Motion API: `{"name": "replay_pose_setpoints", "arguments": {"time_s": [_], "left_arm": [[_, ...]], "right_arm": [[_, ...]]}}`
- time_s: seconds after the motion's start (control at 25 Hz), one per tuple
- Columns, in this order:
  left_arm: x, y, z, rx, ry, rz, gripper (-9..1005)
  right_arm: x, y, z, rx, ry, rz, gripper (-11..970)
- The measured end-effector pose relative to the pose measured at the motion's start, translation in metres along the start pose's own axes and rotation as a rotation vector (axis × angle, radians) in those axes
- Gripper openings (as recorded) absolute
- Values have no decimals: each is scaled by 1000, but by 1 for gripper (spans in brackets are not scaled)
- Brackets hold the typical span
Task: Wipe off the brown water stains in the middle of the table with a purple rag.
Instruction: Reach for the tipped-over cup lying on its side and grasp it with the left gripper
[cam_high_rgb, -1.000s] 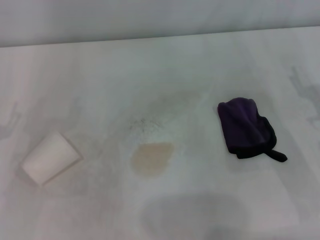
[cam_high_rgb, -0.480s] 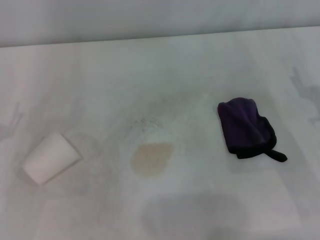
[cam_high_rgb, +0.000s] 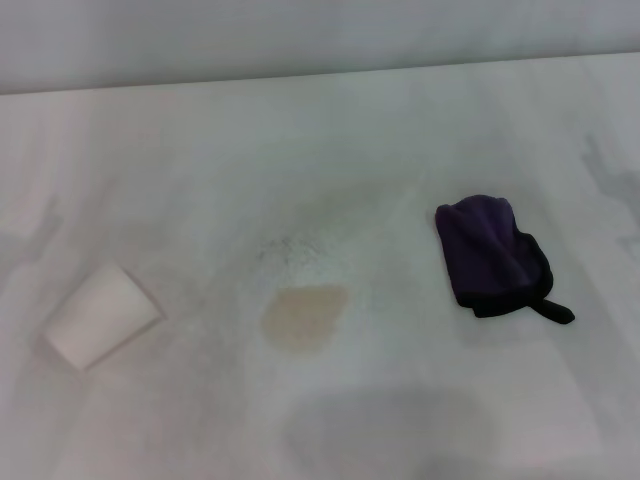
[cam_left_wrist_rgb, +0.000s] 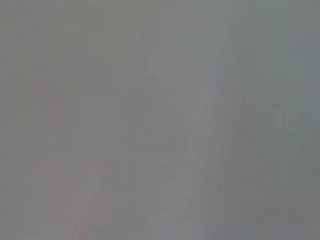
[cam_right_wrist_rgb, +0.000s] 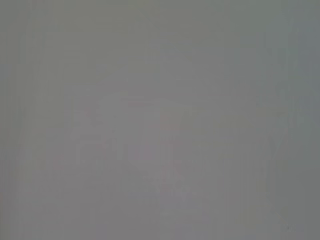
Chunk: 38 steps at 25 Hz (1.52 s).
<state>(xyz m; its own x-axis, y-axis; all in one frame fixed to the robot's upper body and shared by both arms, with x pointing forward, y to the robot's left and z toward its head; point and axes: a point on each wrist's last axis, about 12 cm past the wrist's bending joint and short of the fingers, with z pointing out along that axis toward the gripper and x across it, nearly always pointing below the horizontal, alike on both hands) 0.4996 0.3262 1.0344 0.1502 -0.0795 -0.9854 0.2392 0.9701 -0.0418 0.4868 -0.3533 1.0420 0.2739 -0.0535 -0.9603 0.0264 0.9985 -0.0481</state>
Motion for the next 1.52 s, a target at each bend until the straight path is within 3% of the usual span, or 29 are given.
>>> {"name": "replay_pose_setpoints", "arguments": {"time_s": [0.04,0.2,0.6,0.8,1.08,1.24,1.28,1.52], "left_arm": [[-4,5,10,64,39,-27,886],[-16,18,24,163,128,-53,878],[-66,39,55,347,459,-82,873],[-88,35,63,419,602,-44,872],[-134,26,73,604,856,71,873],[-140,23,76,648,943,99,873],[-143,21,78,657,1017,125,874],[-143,15,78,641,1108,179,875]], "right_arm": [[0,0,0,-1,-1,-1,844],[-1,1,3,-8,-5,-2,844],[-1,2,4,-13,-6,-1,844],[-1,2,4,-13,-7,0,844],[-1,3,5,-12,-8,2,844],[-1,4,4,-13,-9,5,844],[-1,4,4,-13,-10,6,844],[-1,4,2,-12,-11,8,844]]}}
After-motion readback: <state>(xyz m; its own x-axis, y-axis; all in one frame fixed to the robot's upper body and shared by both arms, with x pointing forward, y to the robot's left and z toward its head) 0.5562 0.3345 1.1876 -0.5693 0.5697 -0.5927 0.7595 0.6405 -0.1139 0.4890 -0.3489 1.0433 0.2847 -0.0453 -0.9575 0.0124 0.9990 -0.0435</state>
